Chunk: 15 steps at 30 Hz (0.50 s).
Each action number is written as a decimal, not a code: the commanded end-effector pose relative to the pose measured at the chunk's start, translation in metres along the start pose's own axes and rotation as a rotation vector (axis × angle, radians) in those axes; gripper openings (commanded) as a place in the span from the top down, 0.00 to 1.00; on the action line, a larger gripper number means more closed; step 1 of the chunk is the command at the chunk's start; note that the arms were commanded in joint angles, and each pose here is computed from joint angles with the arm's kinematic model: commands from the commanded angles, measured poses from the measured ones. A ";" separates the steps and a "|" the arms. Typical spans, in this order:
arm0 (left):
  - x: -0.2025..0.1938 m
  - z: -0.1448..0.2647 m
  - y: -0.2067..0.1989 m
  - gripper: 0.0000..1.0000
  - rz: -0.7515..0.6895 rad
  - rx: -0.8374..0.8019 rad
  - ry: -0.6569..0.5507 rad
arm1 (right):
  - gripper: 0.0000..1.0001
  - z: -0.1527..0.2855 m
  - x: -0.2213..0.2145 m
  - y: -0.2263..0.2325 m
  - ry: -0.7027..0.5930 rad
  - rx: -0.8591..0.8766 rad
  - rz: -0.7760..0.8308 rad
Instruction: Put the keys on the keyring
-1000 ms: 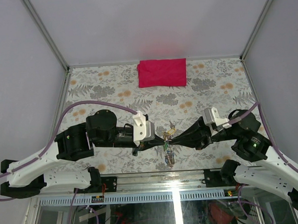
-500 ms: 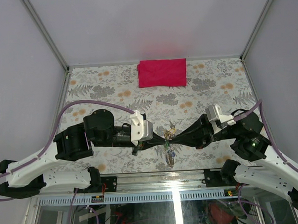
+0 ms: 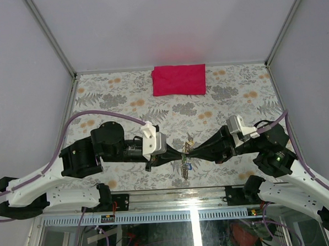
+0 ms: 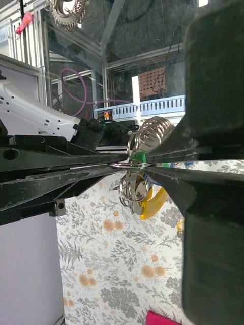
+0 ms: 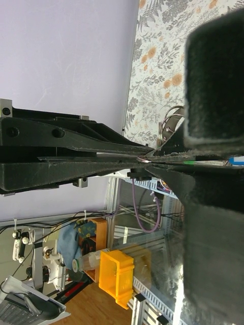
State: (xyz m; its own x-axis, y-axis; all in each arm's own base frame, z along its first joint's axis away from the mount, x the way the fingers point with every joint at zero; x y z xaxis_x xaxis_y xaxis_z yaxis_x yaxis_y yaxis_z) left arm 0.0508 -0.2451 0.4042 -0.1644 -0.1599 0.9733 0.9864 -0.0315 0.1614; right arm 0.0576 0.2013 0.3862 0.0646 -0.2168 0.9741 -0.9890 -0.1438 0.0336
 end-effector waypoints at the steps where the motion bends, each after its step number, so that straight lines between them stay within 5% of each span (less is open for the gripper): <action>1: 0.015 0.004 -0.002 0.89 -0.001 0.005 -0.115 | 1.00 0.000 0.030 0.008 -0.114 0.031 0.110; 7: 0.022 0.007 -0.001 0.77 -0.013 0.026 -0.192 | 1.00 -0.002 0.030 0.012 -0.087 0.085 0.096; 15: 0.022 -0.002 -0.005 0.75 -0.007 -0.023 -0.239 | 1.00 -0.003 0.029 0.011 -0.083 0.088 0.096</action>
State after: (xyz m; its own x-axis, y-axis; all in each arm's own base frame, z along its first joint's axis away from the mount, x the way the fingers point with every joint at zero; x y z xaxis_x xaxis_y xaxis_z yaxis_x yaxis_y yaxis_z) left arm 0.0469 -0.2433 0.4114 -0.1579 -0.0204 0.9872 0.9874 -0.0154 0.1576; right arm 0.0537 0.2025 0.3875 0.0541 -0.2189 0.9743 -0.9806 -0.1958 0.0104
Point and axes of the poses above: each gripper's point midway between its finger pads, its own z axis back along the fingers, its own y axis along the line the jaws close on, x = y × z, the point moved 7 cm from there along z, back along the fingers, and after that the axes turned 5 degrees about -z, right-handed, at the moved point
